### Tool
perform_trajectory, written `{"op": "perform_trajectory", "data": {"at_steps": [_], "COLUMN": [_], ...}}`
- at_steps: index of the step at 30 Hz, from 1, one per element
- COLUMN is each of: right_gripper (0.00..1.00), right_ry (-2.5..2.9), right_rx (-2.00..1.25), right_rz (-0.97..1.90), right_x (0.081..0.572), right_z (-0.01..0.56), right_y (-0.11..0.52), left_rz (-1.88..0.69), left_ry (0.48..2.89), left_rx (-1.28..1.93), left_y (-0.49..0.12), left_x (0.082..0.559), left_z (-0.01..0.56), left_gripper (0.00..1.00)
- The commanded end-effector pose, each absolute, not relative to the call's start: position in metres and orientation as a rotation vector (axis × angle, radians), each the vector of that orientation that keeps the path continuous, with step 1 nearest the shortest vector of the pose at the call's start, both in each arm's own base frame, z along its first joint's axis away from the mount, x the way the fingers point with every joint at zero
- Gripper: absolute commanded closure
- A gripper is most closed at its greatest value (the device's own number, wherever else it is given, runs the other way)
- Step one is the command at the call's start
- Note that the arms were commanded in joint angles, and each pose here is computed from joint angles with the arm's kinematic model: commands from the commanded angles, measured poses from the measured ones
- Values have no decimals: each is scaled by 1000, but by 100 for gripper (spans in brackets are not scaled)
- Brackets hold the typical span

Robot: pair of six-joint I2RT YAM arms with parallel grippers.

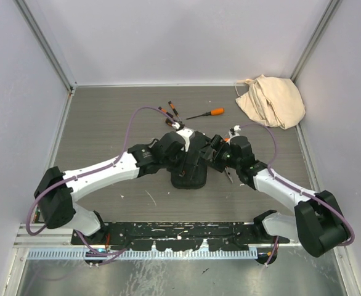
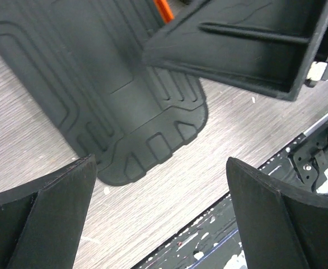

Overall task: Sort the tools into containers
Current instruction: Adjust the storage box at the center of the board, then open the storage box at the center of the board.

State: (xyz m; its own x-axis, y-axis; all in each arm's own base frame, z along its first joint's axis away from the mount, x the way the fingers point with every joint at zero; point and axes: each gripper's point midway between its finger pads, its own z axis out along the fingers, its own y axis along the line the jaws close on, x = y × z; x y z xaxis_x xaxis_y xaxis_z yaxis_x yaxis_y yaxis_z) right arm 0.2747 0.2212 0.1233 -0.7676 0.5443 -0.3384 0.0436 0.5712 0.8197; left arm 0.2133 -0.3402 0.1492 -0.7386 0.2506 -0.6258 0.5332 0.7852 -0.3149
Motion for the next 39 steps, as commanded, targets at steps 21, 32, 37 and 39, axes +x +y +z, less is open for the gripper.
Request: {"op": "perform_trajectory", "data": {"at_steps": [21,32,37,39], "right_gripper": [31,37,39,40], "right_ry": [2253,2292,2301,2307], "right_rx": [429,389,380,376], "right_rz": [830,782,730,715], "right_x": [292,310,316,317], "right_z": [89,81,80,79], "right_y": [177,178,173,171], "left_rz": [-594,-443,-389,-376], "left_ry": [2403,2486,2522,2539], "left_rx": [224,210,216,221], "left_y": [-300,-297,-292,-290], "left_x": [298,313,312,310], "left_z": [132,104,89,81], "left_gripper": [5,12,22,25]}}
